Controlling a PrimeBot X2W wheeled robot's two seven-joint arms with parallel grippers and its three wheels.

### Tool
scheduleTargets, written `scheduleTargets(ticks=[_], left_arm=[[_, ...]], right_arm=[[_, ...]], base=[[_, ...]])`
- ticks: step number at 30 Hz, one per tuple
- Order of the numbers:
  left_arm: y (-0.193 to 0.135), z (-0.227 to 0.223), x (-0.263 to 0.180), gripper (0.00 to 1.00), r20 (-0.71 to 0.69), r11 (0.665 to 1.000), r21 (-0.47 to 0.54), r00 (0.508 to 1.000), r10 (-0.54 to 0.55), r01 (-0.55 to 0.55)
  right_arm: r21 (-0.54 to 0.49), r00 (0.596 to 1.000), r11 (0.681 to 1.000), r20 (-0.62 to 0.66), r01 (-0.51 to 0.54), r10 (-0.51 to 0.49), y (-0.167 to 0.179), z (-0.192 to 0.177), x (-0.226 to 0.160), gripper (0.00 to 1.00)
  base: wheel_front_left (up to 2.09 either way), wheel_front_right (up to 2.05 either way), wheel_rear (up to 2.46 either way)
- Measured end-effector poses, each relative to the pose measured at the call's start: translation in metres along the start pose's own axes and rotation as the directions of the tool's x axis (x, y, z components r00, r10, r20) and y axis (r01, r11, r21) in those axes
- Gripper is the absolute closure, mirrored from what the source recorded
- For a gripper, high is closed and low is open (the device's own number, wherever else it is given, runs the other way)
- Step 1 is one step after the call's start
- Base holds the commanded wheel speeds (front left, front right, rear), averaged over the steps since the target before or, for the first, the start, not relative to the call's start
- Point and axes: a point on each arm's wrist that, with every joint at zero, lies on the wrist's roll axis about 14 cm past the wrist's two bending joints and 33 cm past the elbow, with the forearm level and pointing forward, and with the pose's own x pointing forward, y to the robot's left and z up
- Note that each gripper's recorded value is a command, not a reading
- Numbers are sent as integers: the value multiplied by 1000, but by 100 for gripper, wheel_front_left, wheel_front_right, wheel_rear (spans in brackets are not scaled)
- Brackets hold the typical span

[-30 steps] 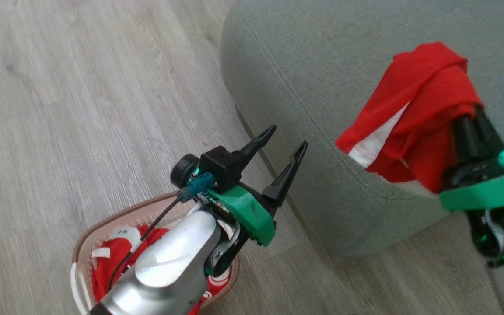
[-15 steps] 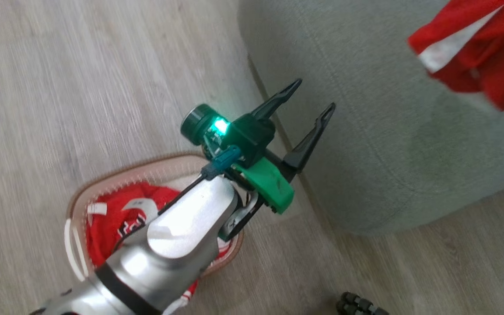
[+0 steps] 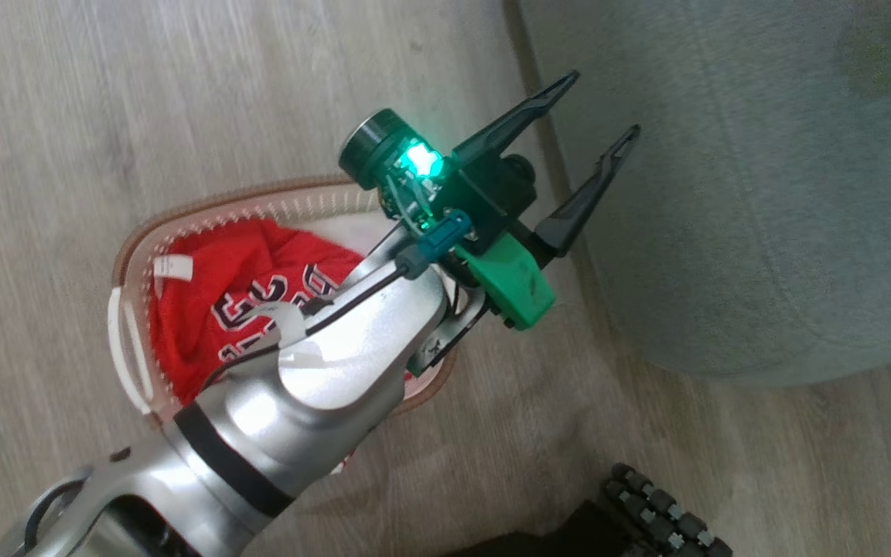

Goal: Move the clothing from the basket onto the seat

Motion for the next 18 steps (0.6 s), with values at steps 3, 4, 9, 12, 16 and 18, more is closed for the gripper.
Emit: scheduleTargets(ticks=[3,4,9,12,16,18], left_arm=[[9,-9,-2,0,-12,1000,-13,1000,16,-16],[13,-11,-4,0,-17,999,-18,999,28,-29],[23,-19,-14,0,-44,997,-28,996,76,-77],[26,-14,-16,0,-44,995,-24,995,93,-94],[24,-4,-17,0,-33,995,-15,995,98,-99],[22,5,-17,0,-19,995,-3,995,96,-96]], right_arm=[[-8,997,1000,-71,-14,13,7,-29,13,100],[-10,995,1000,-94,-16,15,9,-38,15,100],[-44,972,998,-233,-45,34,15,-85,15,100],[-58,950,997,-309,-58,37,14,-104,7,100],[-60,920,997,-392,-50,22,7,-117,-3,65],[-47,889,998,-458,-45,18,6,-125,-10,37]], base=[[0,0,0],[0,0,0],[0,0,0],[0,0,0],[0,0,0],[0,0,0]])
